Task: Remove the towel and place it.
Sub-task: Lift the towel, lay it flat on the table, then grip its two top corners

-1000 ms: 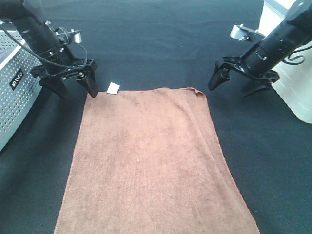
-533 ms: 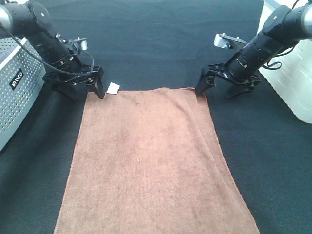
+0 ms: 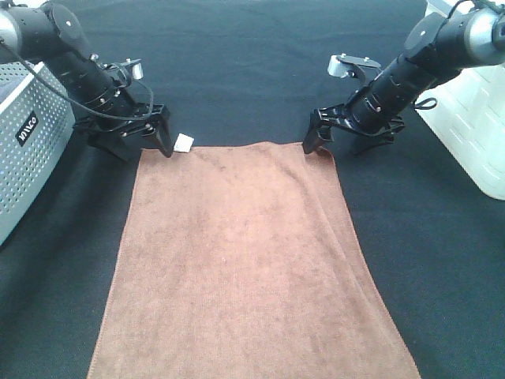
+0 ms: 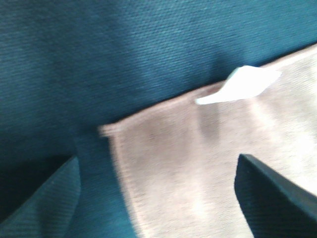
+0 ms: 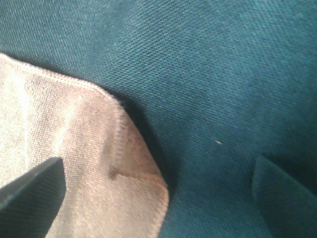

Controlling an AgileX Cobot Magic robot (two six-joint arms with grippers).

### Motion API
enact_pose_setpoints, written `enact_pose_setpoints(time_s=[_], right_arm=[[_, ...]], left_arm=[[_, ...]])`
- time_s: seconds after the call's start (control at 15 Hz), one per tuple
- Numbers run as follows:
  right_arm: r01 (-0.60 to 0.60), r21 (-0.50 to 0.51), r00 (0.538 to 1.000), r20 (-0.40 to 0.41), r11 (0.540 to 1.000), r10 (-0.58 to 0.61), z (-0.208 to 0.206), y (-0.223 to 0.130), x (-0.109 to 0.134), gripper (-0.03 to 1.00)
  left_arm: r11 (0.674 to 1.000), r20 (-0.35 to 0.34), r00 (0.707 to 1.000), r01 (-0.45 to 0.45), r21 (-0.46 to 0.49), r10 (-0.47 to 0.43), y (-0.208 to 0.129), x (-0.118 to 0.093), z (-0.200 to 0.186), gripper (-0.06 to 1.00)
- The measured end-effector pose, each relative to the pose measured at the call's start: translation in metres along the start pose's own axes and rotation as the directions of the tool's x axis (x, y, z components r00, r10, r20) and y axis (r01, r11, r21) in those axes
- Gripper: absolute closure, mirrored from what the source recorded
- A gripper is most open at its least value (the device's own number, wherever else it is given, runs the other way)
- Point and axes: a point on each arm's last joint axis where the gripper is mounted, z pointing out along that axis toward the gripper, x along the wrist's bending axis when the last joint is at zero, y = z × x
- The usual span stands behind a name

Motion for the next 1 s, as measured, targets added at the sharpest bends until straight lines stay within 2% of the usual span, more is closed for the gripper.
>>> enact_pose_setpoints(time_s=[0.2,0.4,0.47,0.93,1.0], right_arm=[[0.033,-0.012,0.999,0.005,0.999,-0.033,0.009,0.003,0.013,0.04],[0.07,-0.027,0.998,0.007,0.997,-0.07,0.017,0.005,0.03,0.08],[0.07,-0.029,0.997,0.009,0.997,-0.07,0.017,0.005,0.03,0.1],[0.089,-0.047,0.995,0.038,0.995,-0.087,0.02,0.006,0.027,0.33],[0.101,-0.047,0.994,0.05,0.994,-0.098,0.021,0.006,0.026,0.39]], left_arm=[[1.0,0.045,0.999,0.008,0.003,-0.008,-0.001,-0.013,0.005,0.15],[1.0,0.061,0.998,-0.015,0.015,0.014,-0.003,-0.034,0.013,0.19],[1.0,0.061,0.998,-0.01,0.015,0.009,-0.003,-0.034,0.014,0.2],[1.0,0.064,0.998,-0.004,0.015,0.003,-0.003,-0.034,0.014,0.2],[1.0,0.064,0.998,-0.004,0.015,0.003,-0.003,-0.034,0.014,0.21]])
